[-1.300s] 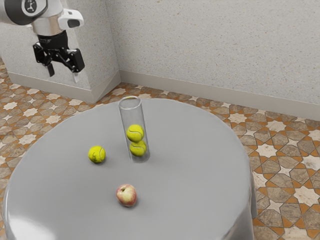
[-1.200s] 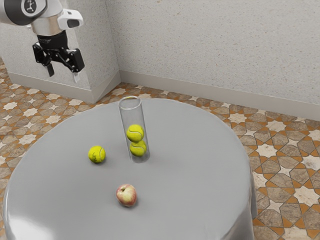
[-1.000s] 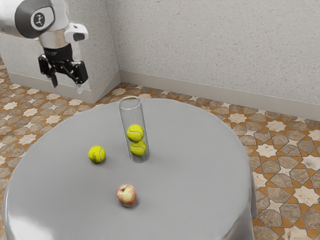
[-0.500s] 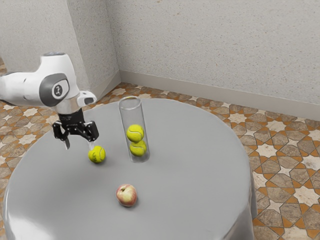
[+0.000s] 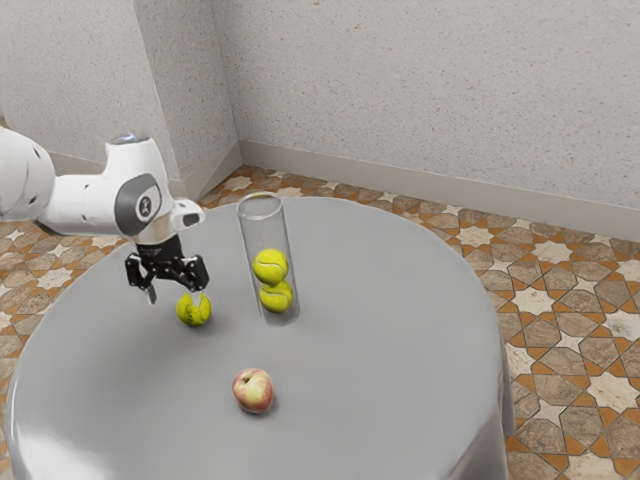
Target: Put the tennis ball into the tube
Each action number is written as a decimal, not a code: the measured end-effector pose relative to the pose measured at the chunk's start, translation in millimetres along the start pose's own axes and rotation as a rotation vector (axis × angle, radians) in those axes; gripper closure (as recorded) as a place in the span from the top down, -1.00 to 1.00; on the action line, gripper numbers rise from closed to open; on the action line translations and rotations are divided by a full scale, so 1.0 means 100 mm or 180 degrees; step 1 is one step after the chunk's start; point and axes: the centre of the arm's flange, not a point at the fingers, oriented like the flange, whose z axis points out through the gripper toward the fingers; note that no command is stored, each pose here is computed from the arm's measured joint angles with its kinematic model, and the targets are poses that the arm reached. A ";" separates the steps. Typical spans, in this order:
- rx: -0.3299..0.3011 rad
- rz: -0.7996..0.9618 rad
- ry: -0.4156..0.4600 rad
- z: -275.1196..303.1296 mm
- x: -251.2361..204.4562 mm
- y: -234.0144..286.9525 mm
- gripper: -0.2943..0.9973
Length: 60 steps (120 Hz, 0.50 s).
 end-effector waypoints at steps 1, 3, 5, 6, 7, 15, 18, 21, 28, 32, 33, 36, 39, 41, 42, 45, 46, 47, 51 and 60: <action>-0.0001 0.0004 -0.0003 0.01 0.00 0.00 0.54; -0.0005 0.0012 -0.0007 0.03 0.01 0.00 0.54; -0.0010 0.0020 -0.0005 0.04 0.03 0.00 0.54; -0.0013 0.0024 -0.0002 0.05 0.04 0.00 0.54; -0.0016 0.0028 -0.0001 0.05 0.05 0.01 0.54; -0.0029 0.0069 0.0006 0.10 0.12 0.02 0.54; -0.0032 0.0085 0.0005 0.12 0.13 0.02 0.54; -0.0034 0.0101 0.0004 0.14 0.14 0.03 0.54; -0.0040 0.0145 0.0016 0.15 0.19 0.04 0.54; -0.0046 0.0165 0.0014 0.17 0.20 0.04 0.54; -0.0047 0.0170 0.0013 0.17 0.20 0.04 0.54; -0.0050 0.0187 0.0011 0.19 0.21 0.04 0.54; -0.0052 0.0205 0.0011 0.20 0.22 0.04 0.54; -0.0053 0.0216 0.0011 0.20 0.23 0.05 0.54; -0.0054 0.0222 0.0011 0.21 0.23 0.05 0.54; -0.0055 0.0237 0.0009 0.22 0.24 0.04 0.54; -0.0057 0.0242 0.0009 0.23 0.25 0.04 0.54; -0.0057 0.0247 0.0008 0.23 0.25 0.04 0.54; -0.0061 0.0267 0.0011 0.24 0.26 0.05 0.54; -0.0066 0.0314 0.0012 0.26 0.29 0.05 0.54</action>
